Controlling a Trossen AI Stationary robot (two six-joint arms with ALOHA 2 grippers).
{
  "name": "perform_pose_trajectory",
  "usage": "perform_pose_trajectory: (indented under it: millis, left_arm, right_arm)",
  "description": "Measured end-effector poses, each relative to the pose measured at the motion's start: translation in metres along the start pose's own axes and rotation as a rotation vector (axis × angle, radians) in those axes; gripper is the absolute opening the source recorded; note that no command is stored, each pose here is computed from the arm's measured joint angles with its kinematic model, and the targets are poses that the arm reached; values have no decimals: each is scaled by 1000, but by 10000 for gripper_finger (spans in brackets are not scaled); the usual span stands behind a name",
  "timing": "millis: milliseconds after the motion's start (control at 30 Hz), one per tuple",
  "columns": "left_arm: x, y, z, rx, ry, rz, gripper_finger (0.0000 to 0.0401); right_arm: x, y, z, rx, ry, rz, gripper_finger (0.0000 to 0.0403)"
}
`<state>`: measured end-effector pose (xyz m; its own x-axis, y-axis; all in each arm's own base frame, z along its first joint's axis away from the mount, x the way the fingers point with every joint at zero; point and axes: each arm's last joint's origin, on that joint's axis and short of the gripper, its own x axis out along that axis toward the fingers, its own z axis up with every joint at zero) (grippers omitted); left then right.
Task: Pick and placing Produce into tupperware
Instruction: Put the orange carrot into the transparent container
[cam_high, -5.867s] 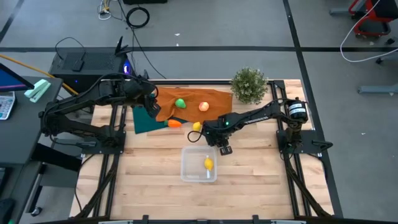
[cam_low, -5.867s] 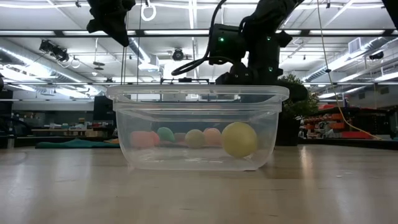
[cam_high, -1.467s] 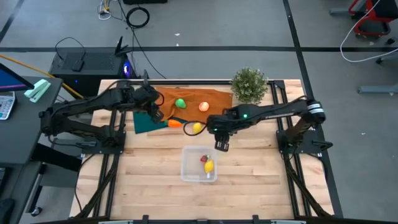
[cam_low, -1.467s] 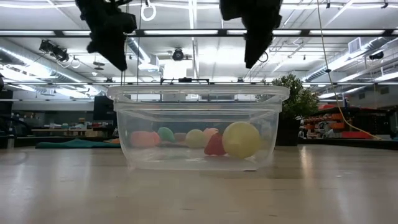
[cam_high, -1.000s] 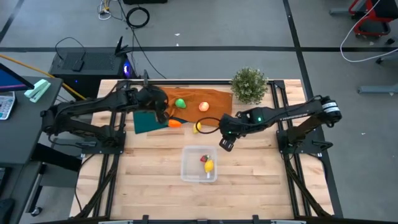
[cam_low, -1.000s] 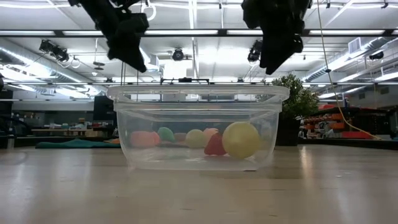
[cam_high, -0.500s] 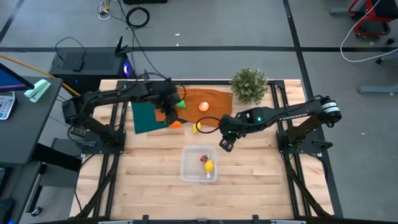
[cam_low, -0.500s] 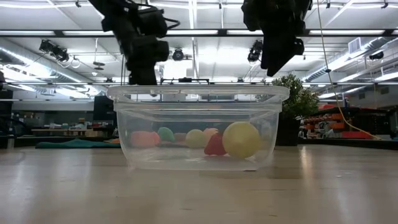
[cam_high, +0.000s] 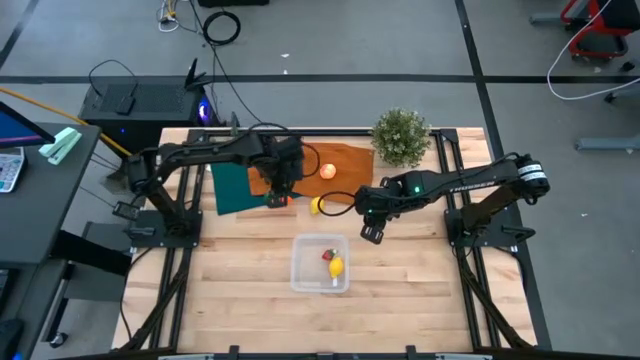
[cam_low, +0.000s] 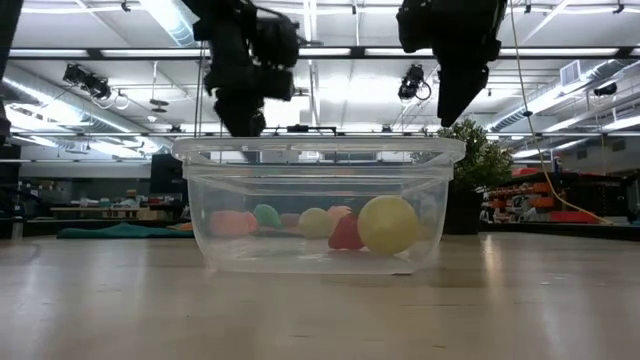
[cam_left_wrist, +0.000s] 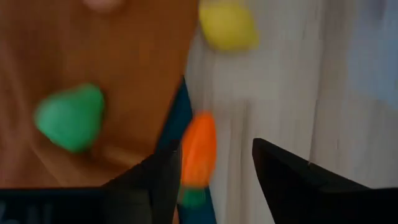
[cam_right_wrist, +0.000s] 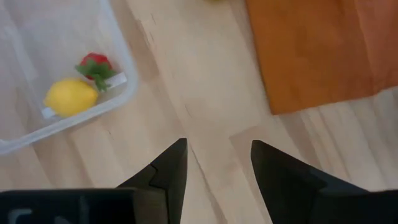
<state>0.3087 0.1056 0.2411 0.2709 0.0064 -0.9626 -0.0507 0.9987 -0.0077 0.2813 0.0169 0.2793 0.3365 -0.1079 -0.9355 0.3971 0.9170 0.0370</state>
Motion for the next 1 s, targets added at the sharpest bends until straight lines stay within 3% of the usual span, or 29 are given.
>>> perform_pose_trajectory:
  millis: [133, 367, 600, 1000]
  left_arm:
    - [15, 1, -6, 33, 112, -31, 206]
    - [27, 3, -6, 65, 60, 0, 201]
    - [27, 4, -5, -17, 54, 11, 248]
    - [48, 1, -27, -28, 147, 28, 309]
  right_arm:
    - [0, -2, 1, -21, -31, -58, 146]
    - [0, -4, 2, -24, -45, -87, 146]
    - [0, -4, 3, -44, -48, -86, 147]
    - [0, -1, 8, 29, -102, -58, 147]
